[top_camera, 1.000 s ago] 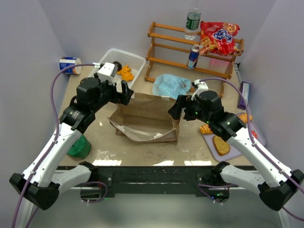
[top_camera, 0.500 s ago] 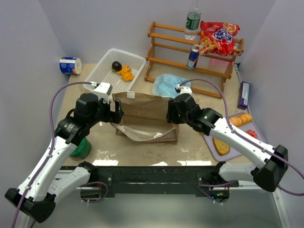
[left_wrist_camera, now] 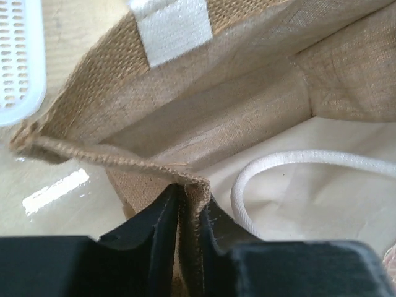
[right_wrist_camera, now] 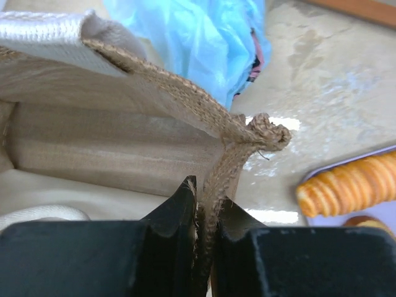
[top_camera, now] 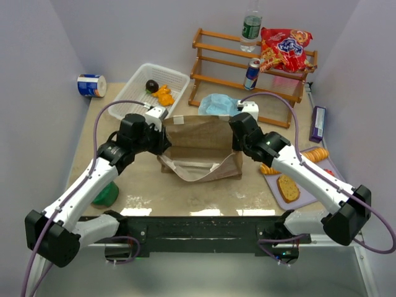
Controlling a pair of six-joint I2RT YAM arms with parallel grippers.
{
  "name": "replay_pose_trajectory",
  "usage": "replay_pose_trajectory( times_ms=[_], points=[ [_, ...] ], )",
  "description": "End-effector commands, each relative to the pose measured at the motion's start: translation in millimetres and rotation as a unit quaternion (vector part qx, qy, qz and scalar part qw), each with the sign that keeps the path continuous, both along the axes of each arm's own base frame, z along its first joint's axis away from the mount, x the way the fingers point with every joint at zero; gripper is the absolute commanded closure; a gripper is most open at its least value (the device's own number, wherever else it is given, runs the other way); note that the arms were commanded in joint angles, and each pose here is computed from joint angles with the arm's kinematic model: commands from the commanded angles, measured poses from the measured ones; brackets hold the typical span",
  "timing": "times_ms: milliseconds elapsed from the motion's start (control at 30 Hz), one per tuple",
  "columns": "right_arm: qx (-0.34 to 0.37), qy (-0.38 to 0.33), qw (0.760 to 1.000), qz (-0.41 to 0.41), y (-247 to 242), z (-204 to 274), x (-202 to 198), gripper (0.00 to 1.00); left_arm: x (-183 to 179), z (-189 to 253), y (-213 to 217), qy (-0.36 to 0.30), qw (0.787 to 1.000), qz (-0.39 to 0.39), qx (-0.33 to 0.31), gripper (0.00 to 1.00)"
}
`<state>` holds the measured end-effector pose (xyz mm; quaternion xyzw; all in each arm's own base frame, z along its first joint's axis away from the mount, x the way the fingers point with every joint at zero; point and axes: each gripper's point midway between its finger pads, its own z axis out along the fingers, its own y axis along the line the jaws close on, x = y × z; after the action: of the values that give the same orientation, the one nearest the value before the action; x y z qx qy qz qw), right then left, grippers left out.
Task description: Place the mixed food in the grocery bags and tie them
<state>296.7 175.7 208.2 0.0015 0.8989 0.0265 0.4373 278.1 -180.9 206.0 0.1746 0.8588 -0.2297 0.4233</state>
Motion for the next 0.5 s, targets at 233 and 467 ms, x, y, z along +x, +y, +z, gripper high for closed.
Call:
replay_pose_trajectory(
  times_ms=[233,467],
  points=[
    [0.057,-0.098,0.991,0.075,2.2,124.7,3.4,0.06,49.0,33.6,-28.6,-0.055,0.998,-0.028,-0.023,1.0],
    [0.055,-0.156,0.986,0.017,-13.7,189.2,48.6,0.06,54.6,33.1,-25.7,-0.07,0.997,-0.023,-0.017,1.0]
  ],
)
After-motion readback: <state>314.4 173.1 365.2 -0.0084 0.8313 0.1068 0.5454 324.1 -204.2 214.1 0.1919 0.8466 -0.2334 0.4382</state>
